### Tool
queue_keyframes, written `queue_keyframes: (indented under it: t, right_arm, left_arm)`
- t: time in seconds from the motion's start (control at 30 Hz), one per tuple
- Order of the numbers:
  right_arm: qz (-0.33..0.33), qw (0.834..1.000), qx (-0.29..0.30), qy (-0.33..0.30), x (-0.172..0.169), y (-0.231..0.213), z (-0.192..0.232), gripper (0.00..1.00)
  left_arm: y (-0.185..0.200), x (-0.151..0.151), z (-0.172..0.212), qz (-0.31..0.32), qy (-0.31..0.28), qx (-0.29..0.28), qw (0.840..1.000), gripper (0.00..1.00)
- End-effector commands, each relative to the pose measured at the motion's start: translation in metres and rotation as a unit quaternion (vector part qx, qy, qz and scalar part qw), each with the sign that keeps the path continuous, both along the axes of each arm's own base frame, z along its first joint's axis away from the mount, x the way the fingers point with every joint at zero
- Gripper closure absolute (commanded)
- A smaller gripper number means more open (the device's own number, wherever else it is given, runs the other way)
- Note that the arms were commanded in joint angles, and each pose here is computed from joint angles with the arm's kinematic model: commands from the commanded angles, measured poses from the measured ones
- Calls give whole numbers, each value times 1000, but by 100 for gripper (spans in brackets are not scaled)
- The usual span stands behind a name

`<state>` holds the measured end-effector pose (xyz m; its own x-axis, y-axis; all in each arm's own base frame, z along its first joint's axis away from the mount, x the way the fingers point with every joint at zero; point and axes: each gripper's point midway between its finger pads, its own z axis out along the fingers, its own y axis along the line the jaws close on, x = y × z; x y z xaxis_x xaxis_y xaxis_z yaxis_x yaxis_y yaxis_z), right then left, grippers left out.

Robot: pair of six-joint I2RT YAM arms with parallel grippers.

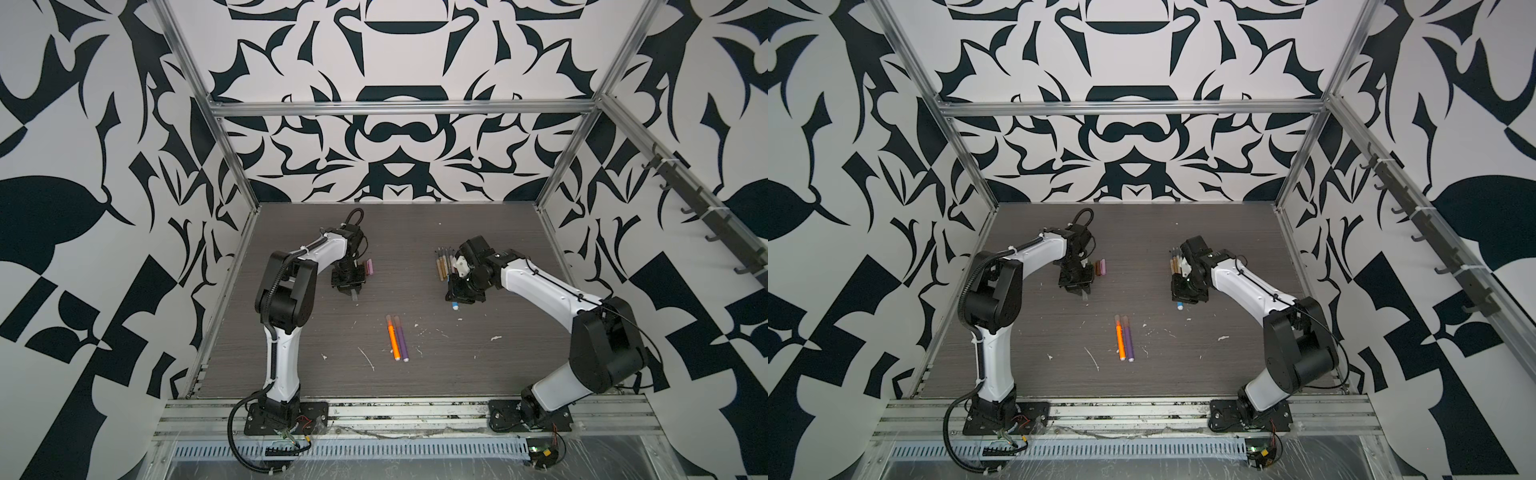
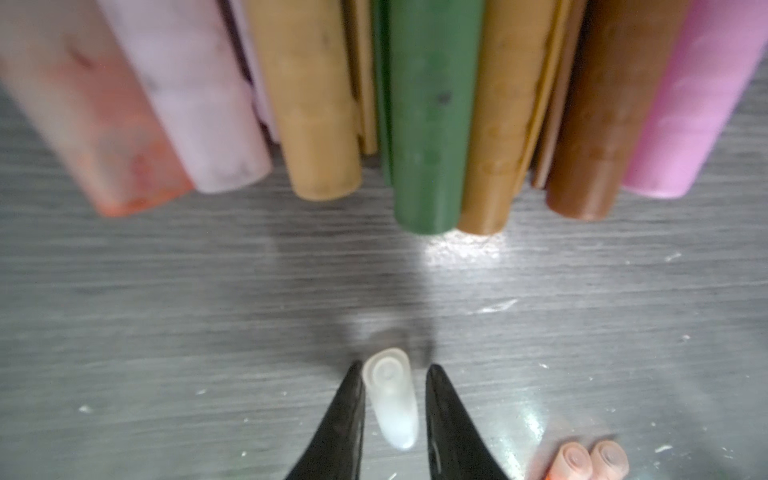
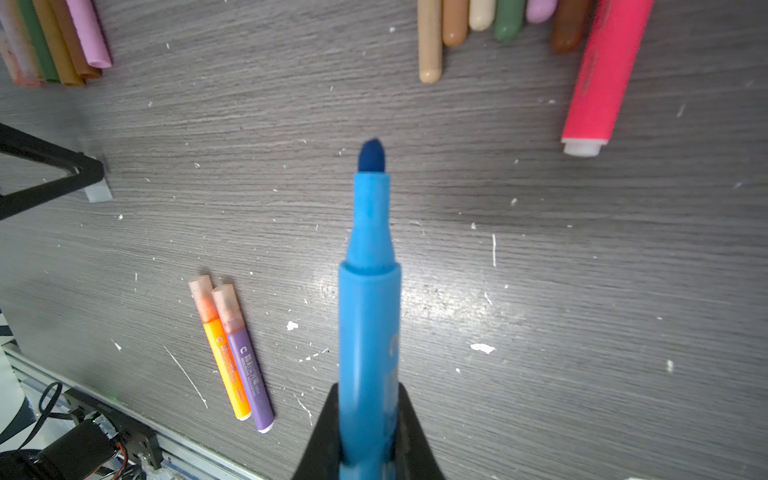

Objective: Open the pen caps

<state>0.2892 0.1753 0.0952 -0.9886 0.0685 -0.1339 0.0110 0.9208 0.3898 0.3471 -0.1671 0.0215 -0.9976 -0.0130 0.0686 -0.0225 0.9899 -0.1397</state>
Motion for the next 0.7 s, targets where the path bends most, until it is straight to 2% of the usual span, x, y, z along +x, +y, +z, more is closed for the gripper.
queue_keyframes:
  t: [0.0,0.23,0.4,0.67]
  right_arm:
    - [5,1000,2,-23,2,-3,17,100]
    - [9,1000,-7,-23,3,-6,13,100]
    - [15,999,-45,-24,8,-16,-3,100]
    - [21,996,-83,-17,4,-29,-40,100]
  left_arm:
    - [0,-7,1,3,14,2,1000,71]
    - [-2,-6,5,1,12,2,1000,71]
    - [2,-6,17,-1,4,10,1000,67]
    - [1,-2,65,-3,-35,-3,999,62]
